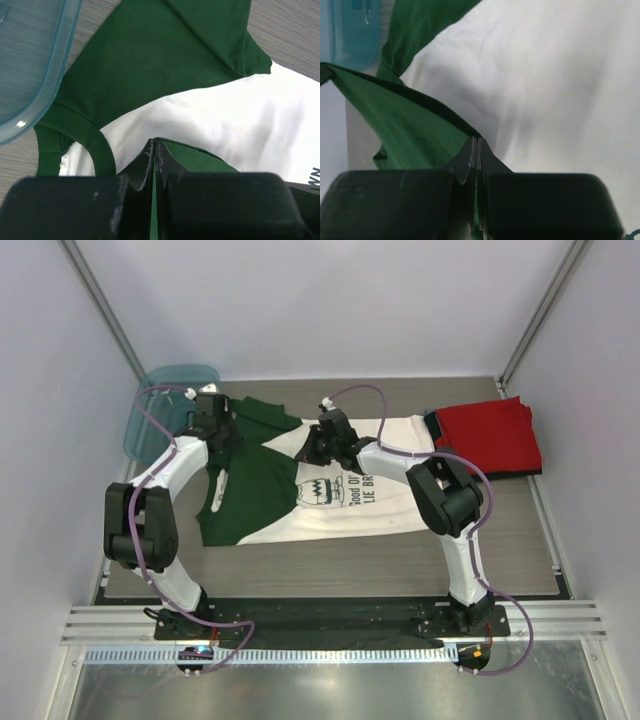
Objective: Fold and stack the t-shirts
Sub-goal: Fold the tshirt
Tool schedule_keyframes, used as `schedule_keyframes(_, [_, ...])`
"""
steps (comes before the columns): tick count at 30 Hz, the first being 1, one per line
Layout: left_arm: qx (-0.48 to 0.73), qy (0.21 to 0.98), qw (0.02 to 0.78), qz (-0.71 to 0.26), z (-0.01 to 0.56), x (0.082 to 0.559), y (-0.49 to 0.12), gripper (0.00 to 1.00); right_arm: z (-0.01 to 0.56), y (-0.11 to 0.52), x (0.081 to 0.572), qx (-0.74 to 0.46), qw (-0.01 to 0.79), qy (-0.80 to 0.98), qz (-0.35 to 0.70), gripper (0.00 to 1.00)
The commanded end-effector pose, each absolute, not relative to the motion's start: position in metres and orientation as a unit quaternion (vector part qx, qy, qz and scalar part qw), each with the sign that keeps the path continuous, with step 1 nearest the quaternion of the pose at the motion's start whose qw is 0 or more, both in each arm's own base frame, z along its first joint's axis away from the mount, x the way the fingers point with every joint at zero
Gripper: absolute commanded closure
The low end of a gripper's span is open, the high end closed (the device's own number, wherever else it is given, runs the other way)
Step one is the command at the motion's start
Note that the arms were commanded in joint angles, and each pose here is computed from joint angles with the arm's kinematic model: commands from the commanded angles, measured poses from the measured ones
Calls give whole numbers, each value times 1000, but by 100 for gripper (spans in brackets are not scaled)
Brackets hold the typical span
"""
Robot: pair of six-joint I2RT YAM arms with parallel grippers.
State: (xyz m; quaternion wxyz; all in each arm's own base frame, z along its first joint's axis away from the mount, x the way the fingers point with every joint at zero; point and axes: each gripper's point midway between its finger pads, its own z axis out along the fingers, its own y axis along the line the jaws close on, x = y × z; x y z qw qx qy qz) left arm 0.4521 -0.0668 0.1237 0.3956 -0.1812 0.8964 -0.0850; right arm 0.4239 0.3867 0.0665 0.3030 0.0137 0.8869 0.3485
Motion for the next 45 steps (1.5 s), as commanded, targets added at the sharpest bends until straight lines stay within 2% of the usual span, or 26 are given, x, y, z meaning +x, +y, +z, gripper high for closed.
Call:
schedule_keyframes(1, [-185,882,428,-76,138,462,-61,100,122,391,434,0,361,856,371,99])
schedule_keyframes(23, [-224,887,398,-65,110,477,-40,100,130,411,450,-20,365,845,391,99])
schedule_keyframes(31, [-224,872,430,-67,141,472,-36,100,146,410,450,-27,376,837,395,99])
schedule_keyframes(43, [-218,889,395,-83,106,507,-49,100,113,402,469,0,371,854,365,99])
schedule_keyframes(44, [-217,891,389,-84,101,508,-50,99,112,402,470,2,370,855,363,97])
schedule_keyframes(45, [-215,895,383,-84,97,508,-51,90,105,401,471,2,368,857,360,94])
